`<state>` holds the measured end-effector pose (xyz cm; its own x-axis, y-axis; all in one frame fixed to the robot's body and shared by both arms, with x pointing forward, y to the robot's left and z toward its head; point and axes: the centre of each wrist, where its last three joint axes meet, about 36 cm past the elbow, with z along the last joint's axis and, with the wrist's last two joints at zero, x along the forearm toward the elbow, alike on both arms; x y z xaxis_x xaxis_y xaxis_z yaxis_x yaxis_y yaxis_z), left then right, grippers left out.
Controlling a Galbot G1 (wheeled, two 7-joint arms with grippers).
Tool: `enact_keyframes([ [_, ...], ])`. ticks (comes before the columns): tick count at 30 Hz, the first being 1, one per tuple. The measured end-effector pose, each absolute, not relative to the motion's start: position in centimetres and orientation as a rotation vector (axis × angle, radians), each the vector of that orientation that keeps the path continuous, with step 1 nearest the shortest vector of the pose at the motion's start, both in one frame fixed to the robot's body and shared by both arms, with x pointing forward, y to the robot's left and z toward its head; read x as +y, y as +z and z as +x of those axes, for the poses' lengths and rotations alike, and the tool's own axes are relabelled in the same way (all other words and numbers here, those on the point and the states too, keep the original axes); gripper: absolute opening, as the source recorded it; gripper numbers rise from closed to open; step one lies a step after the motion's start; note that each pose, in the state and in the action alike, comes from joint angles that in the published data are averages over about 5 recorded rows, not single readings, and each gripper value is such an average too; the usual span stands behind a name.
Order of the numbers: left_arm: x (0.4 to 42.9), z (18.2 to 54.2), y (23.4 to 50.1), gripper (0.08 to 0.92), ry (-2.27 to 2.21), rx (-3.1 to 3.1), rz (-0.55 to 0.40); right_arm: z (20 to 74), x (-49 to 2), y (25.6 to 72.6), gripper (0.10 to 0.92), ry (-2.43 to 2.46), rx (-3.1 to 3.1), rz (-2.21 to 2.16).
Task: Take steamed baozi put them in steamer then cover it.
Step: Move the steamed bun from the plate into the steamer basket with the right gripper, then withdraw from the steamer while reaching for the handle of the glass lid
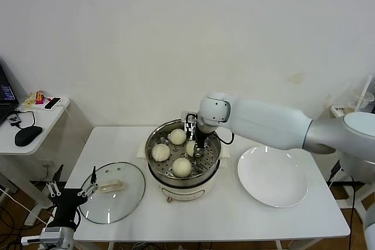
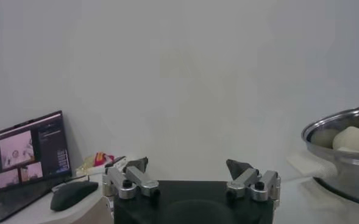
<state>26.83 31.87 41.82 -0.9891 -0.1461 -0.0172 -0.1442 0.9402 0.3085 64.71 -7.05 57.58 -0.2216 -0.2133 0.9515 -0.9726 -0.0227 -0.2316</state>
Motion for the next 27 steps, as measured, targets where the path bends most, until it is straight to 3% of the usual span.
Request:
enact_keyframes([
  [10, 31.9, 26.9, 41.8, 0.823, -0.491, -3.089, 0.235, 64.7, -7.6, 58.9, 0.812, 1.315, -1.536, 1.281],
  [21, 31.9, 27.0, 41.8, 0.823, -0.48, -3.089, 0.226, 63.6, -11.5, 62.5, 0.823, 1.3, -1.685, 1.265],
  [27, 31.7, 27.0, 41.4, 0.823, -0.464, -3.084, 0.223, 61.5, -15.1, 61.9, 0.823, 1.244, -1.956, 1.257],
])
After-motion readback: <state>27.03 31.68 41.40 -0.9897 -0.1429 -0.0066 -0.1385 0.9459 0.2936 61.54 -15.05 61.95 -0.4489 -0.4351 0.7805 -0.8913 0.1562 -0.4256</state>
